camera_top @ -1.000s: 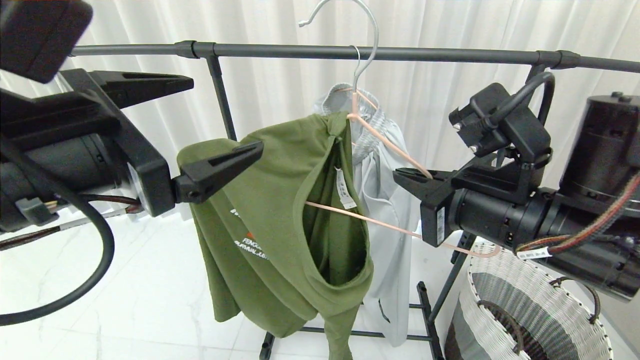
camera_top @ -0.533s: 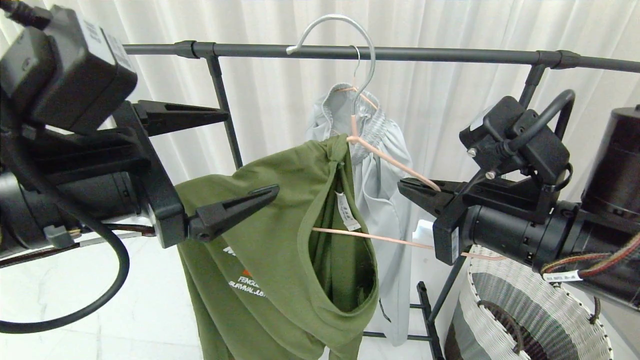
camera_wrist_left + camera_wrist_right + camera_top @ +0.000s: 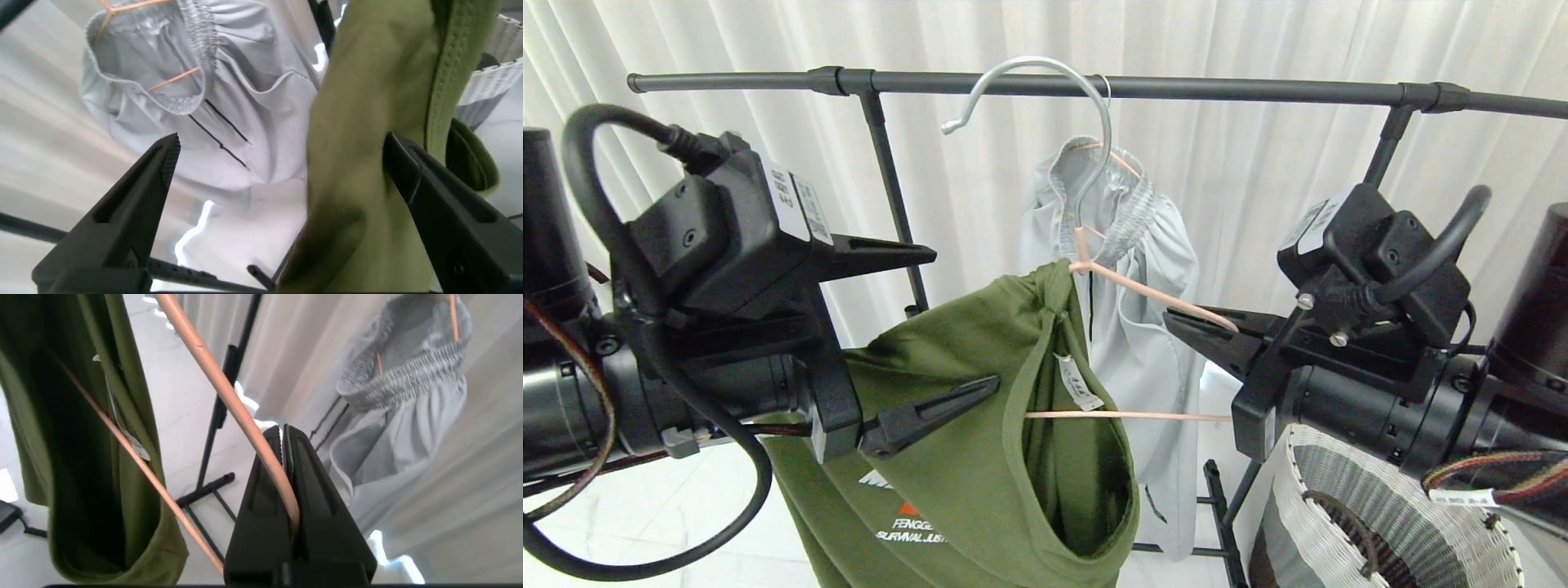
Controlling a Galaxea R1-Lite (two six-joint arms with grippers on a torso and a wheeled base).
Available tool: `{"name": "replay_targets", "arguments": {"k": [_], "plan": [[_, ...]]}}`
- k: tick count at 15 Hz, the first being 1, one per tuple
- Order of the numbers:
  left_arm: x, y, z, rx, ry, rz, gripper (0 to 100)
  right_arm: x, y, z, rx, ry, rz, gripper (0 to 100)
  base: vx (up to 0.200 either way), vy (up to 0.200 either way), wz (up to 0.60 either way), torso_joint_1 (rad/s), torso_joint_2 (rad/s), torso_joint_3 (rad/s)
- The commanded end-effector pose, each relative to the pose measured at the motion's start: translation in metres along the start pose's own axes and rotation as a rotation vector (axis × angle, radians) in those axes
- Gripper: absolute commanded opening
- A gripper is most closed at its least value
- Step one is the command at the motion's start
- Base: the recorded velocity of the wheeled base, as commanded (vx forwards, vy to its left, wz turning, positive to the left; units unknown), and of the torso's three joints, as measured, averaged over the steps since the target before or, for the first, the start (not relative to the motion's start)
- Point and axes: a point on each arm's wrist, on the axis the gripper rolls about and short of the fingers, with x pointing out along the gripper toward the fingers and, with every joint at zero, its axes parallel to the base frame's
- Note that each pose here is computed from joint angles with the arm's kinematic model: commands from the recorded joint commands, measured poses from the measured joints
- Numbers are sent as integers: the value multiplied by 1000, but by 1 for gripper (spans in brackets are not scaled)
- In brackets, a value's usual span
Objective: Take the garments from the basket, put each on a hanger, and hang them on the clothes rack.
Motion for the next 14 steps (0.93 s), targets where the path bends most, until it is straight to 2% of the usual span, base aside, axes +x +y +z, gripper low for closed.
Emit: {"name": "replay_targets", "arguments": {"k": [1,2,3,13,14], "plan": [[3,0,-2,-3,7,-4,100,-1,1,-1,0,-1,3,0,0,0,0,0,0,0],[3,0,-2,-3,6,-6,100,0,0,0,0,-3,4,0,0,0,0,0,0,0],[3,0,-1,-3,7,-4,0,-1,1,0,0,-6,8,0,0,0,0,0,0,0],[6,5,-2,-1,17,20,0,-5,2,5,2,-28,28,0,0,0,0,0,0,0],[6,6,-2,1,15,30,0,-5,3,5,1,-29,31,100,0,0,0,0,0,0]]}}
